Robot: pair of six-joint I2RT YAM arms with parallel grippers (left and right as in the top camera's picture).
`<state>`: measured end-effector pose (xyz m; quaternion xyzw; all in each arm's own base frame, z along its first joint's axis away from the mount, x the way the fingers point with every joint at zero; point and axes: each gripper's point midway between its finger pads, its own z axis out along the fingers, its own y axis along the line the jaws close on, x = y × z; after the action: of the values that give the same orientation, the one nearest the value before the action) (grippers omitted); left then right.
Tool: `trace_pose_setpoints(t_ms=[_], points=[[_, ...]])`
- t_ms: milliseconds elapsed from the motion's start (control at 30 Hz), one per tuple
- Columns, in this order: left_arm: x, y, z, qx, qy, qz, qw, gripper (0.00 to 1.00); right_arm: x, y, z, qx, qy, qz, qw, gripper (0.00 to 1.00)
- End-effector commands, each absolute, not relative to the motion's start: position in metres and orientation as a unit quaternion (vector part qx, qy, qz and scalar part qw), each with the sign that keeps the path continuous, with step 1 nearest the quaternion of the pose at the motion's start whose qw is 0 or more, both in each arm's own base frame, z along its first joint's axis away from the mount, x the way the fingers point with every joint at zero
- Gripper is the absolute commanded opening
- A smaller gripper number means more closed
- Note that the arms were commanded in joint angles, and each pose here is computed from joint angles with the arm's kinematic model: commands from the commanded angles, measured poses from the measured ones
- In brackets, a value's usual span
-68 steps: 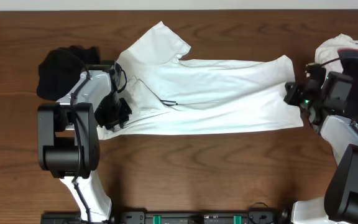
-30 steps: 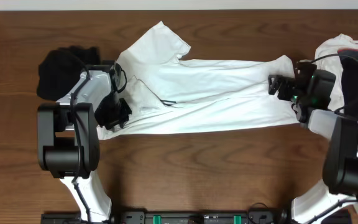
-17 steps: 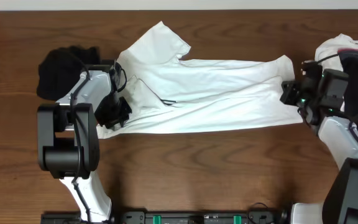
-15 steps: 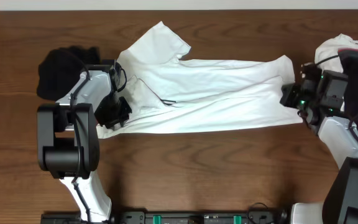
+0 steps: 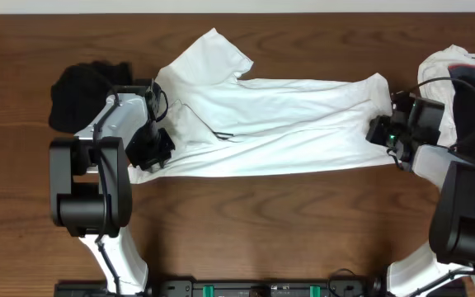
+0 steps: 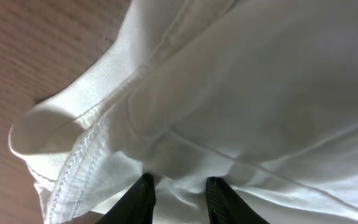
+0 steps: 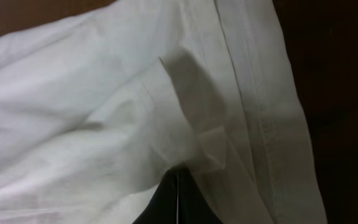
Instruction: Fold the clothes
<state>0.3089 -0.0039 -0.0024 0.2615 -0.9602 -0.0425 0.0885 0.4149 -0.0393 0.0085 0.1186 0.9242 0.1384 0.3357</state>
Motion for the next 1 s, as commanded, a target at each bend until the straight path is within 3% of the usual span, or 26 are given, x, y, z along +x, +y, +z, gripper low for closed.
trace_pose_setpoints(t_ms=[0, 100, 233, 300, 367, 467, 500, 700, 967], points=[[0.332, -0.001, 0.017, 0.260, -0.964, -0.038, 0.044, 0.31, 0.418, -0.042, 0.009, 0.119, 0.923, 0.134, 0.340, 0.02], [0.349, -0.005, 0.055, 0.257, -0.966, -0.021, -0.012, 0.31, 0.417, -0.042, 0.008, 0.118, 0.924, 0.134, 0.339, 0.03], [0.359, -0.019, 0.102, 0.240, -0.967, 0.002, -0.083, 0.48, 0.416, -0.042, 0.008, 0.119, 0.924, 0.135, 0.337, 0.07], [0.358, -0.027, 0.118, 0.229, -0.968, 0.011, -0.104, 0.50, 0.416, -0.042, 0.007, 0.119, 0.925, 0.135, 0.335, 0.13], [0.355, -0.037, 0.127, 0.215, -0.970, 0.015, -0.114, 0.50, 0.415, -0.041, 0.006, 0.120, 0.926, 0.135, 0.332, 0.34], [0.350, -0.058, 0.129, 0.157, -0.981, 0.016, -0.114, 0.50, 0.412, -0.041, 0.004, 0.122, 0.928, 0.136, 0.325, 0.88], [0.349, -0.067, 0.128, 0.127, -0.985, 0.015, -0.112, 0.50, 0.411, -0.040, 0.003, 0.122, 0.929, 0.136, 0.321, 0.99], [0.344, -0.112, 0.129, -0.038, -0.991, 0.014, -0.125, 0.50, 0.402, -0.038, -0.003, 0.127, 0.935, 0.138, 0.301, 0.99], [0.340, -0.136, 0.128, -0.092, -0.987, 0.017, -0.133, 0.50, 0.402, -0.038, -0.003, 0.127, 0.935, 0.138, 0.300, 0.99]])
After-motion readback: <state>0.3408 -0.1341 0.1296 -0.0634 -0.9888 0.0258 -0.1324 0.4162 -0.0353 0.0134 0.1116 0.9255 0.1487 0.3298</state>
